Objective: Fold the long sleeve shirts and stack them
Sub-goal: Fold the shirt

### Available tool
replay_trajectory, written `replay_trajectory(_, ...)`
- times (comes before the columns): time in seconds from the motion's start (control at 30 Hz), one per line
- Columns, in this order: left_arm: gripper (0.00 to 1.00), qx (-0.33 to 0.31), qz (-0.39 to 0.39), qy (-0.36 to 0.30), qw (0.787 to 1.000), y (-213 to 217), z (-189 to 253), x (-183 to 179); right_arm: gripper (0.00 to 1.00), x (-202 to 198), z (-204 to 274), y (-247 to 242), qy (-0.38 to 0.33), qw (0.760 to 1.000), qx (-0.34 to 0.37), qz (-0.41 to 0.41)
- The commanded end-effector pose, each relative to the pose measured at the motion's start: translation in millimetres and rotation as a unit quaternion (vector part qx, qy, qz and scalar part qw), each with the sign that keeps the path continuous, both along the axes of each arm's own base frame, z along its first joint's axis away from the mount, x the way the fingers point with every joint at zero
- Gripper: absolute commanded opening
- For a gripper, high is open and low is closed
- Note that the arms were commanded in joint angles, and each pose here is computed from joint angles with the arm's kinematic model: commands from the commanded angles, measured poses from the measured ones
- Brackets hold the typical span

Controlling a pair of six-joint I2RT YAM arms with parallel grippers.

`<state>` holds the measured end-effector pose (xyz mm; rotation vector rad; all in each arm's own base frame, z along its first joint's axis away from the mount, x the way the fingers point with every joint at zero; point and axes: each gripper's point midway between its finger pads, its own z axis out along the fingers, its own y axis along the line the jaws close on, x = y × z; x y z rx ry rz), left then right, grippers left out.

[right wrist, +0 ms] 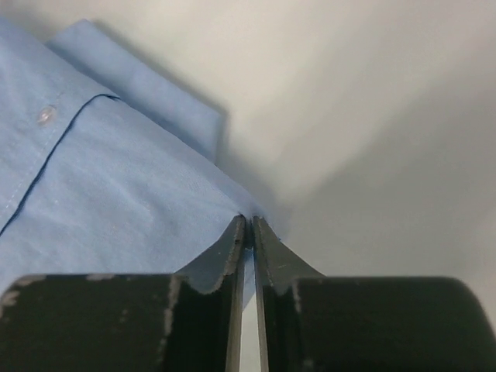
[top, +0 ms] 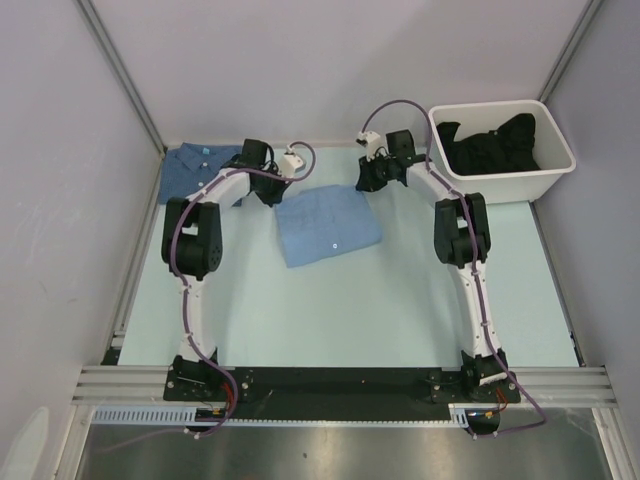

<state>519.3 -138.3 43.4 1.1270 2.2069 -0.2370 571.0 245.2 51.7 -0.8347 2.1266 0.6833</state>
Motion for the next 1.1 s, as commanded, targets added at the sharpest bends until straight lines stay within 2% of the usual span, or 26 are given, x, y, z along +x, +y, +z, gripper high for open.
replay_trajectory(0.0, 0.00, 0.017, 0.038, -0.001, 0.999, 16.1, 1.1, 6.5, 0.39, 24.7, 17.9, -6.9, -0.034, 0.998, 0.003, -0.046)
replay_trajectory(0.07, 0.00, 0.018, 0.055, -0.002, 0.998, 20.3, 2.2, 10.8, 0.53, 24.6, 19.6, -10.7, -0.022, 0.998, 0.004, -0.061)
replay_trajectory(0.1, 0.00, 0.020, 0.061, 0.000, 0.998, 22.7, 0.7, 10.0, 0.65, 25.6, 25.2, -14.9, -0.021, 0.997, 0.005, -0.068)
replay_trajectory(0.17, 0.08, 0.016, 0.085, 0.004, 0.996, 28.7, 3.5, 10.9, 0.71, 23.1, 46.5, -25.3, -0.010, 0.996, 0.018, -0.088)
replay_trajectory(0.2, 0.16, 0.008, 0.094, 0.003, 0.995, 29.9, 8.5, 11.4, 0.75, 18.4, 55.8, -27.2, 0.002, 0.996, 0.036, -0.087)
replay_trajectory(0.23, 0.32, -0.020, 0.118, 0.008, 0.993, 28.7, 21.9, 9.7, 0.77, 13.7, 76.0, -38.2, 0.012, 0.994, 0.055, -0.095)
replay_trajectory(0.27, 0.39, -0.044, 0.132, 0.016, 0.990, 33.0, 26.0, 6.5, 0.79, 2.6, 75.4, -41.2, 0.054, 0.989, 0.081, -0.108)
replay_trajectory(0.3, 0.45, -0.094, 0.142, 0.035, 0.985, 24.2, 36.7, 0.0, 0.80, -10.1, 82.7, -37.7, 0.072, 0.988, 0.104, -0.087)
replay_trajectory(0.33, 0.60, -0.126, 0.147, 0.024, 0.981, 23.2, 59.4, -1.6, 0.80, -20.6, 89.0, -38.8, 0.095, 0.984, 0.122, -0.088)
replay_trajectory(0.37, 0.64, -0.150, 0.159, 0.042, 0.975, 29.7, 59.9, -12.6, 0.79, -32.4, 106.0, -43.3, 0.099, 0.982, 0.136, -0.083)
replay_trajectory(0.4, 0.66, -0.194, 0.163, 0.062, 0.965, 21.5, 70.2, -22.4, 0.80, -53.9, 97.7, -40.9, 0.134, 0.978, 0.146, -0.070)
replay_trajectory(0.43, 0.67, -0.217, 0.166, 0.040, 0.961, 22.8, 96.6, -25.8, 0.80, -67.8, 94.0, -41.4, 0.151, 0.975, 0.148, -0.065)
replay_trajectory(0.47, 0.67, -0.231, 0.179, 0.064, 0.954, 27.3, 87.3, -41.6, 0.80, -82.0, 109.2, -40.8, 0.146, 0.976, 0.154, -0.052)
replay_trajectory(0.5, 0.67, -0.255, 0.196, 0.082, 0.943, 25.9, 91.0, -51.8, 0.80, -105.6, 89.9, -39.8, 0.179, 0.971, 0.154, -0.037)
replay_trajectory(0.53, 0.68, -0.287, 0.186, 0.084, 0.936, 19.2, 101.0, -61.4, 0.80, -115.9, 85.9, -39.4, 0.185, 0.970, 0.155, -0.031)
replay_trajectory(0.57, 0.68, -0.302, 0.193, 0.109, 0.927, 17.1, 93.9, -87.3, 0.80, -125.2, 82.9, -38.7, 0.191, 0.969, 0.154, -0.027)
replay_trajectory(0.63, 0.69, -0.339, 0.182, 0.155, 0.910, 3.4, 90.4, -117.3, 0.80, -144.8, 62.7, -39.3, 0.196, 0.971, 0.139, -0.007)
replay_trajectory(0.67, 0.70, -0.343, 0.189, 0.191, 0.900, 0.6, 73.0, -140.4, 0.80, -148.7, 54.0, -40.1, 0.199, 0.971, 0.133, -0.004)
replay_trajectory(0.77, 0.70, -0.348, 0.203, 0.254, 0.879, -4.5, 44.7, -177.0, 0.77, -151.6, 26.3, -46.5, 0.214, 0.969, 0.123, -0.010)
replay_trajectory(0.93, 0.71, -0.354, 0.218, 0.299, 0.859, -12.7, 21.9, -192.0, 0.76, -156.1, -5.9, -34.7, 0.215, 0.970, 0.116, 0.008)
replay_trajectory(1.07, 0.72, -0.351, 0.215, 0.312, 0.856, -19.8, 8.6, -191.2, 0.72, -154.8, -6.7, -24.4, 0.223, 0.967, 0.126, 0.015)
